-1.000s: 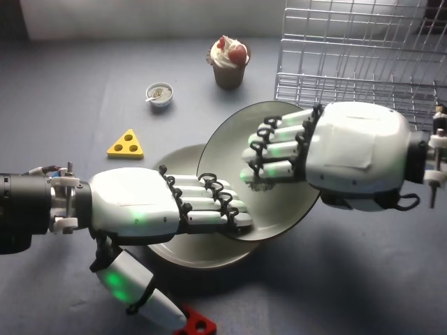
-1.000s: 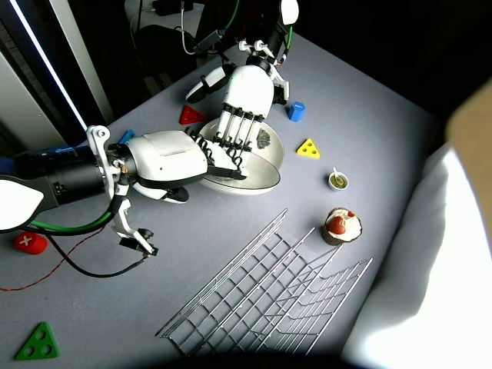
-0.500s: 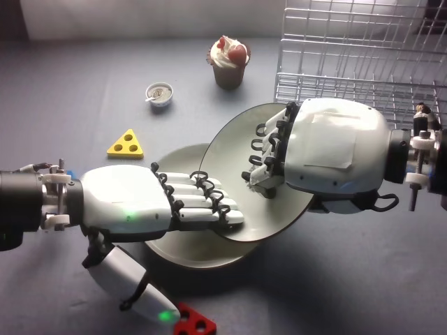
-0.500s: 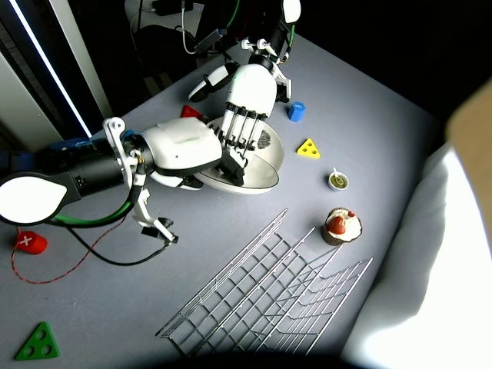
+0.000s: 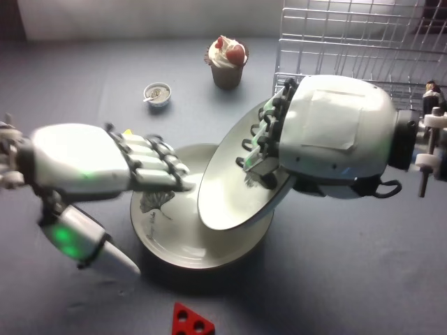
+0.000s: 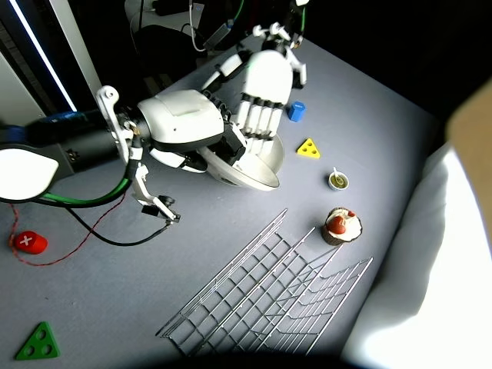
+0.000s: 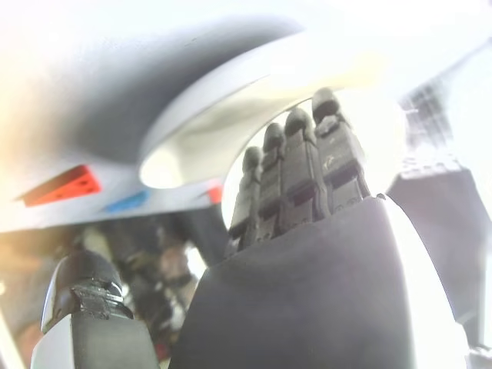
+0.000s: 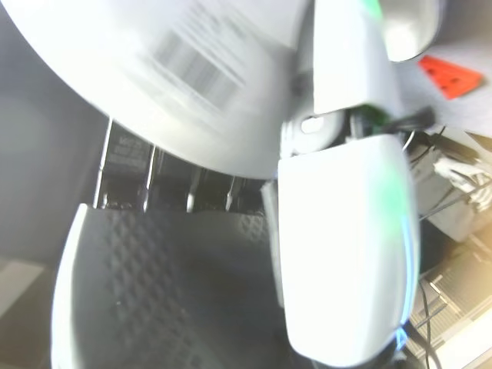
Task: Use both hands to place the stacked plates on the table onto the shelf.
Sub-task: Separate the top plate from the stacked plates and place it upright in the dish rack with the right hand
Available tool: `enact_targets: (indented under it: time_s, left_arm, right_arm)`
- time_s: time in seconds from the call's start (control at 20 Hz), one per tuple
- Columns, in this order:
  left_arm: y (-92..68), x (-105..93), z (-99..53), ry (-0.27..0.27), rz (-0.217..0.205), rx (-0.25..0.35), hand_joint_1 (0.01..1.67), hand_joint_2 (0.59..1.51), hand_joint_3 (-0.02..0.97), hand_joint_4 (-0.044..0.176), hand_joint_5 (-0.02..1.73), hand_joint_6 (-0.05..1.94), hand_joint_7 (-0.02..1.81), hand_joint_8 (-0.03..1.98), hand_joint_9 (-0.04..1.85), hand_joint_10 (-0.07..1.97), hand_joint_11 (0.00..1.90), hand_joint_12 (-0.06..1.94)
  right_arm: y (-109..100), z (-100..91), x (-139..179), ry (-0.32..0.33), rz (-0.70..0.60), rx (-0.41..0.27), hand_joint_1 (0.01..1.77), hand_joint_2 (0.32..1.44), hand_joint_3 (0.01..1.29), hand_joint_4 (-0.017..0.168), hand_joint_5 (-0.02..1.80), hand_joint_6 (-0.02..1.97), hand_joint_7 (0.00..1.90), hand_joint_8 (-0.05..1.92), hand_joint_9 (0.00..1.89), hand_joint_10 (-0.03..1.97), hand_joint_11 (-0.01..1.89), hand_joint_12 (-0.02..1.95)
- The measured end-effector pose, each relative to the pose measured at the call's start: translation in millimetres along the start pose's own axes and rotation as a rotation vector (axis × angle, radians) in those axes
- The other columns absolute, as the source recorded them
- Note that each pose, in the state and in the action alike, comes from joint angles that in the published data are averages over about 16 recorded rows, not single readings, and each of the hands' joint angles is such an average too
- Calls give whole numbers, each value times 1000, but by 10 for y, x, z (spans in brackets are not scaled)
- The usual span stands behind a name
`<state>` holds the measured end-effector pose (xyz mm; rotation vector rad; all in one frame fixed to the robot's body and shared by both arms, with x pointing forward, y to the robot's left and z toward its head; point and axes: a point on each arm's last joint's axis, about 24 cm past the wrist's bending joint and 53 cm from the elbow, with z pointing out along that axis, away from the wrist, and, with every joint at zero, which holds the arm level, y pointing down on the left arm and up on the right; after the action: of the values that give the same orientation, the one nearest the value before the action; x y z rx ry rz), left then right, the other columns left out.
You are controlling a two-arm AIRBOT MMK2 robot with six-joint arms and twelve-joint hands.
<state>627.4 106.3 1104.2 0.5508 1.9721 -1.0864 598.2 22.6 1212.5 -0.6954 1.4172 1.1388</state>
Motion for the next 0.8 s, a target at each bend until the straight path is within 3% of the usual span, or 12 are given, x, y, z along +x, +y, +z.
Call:
enact_targets:
  time_s: [0.45,0.8]
  left_arm:
    - [169,-326,-528,-56,37,-79,186,933,12,-3,69,16,95,8,97,10,85,9]
    - [146,-401,-829,-62,64,-101,177,936,13,-2,69,16,96,8,100,10,89,7]
  right_arm:
    - [142,68,-458,-58,218,-16,1448,912,14,-3,1002,928,1159,391,1145,645,1021,1254]
    - [12,64,-955,-138,521,-6,1462,915,13,-4,1003,930,1176,344,1162,622,1017,1282]
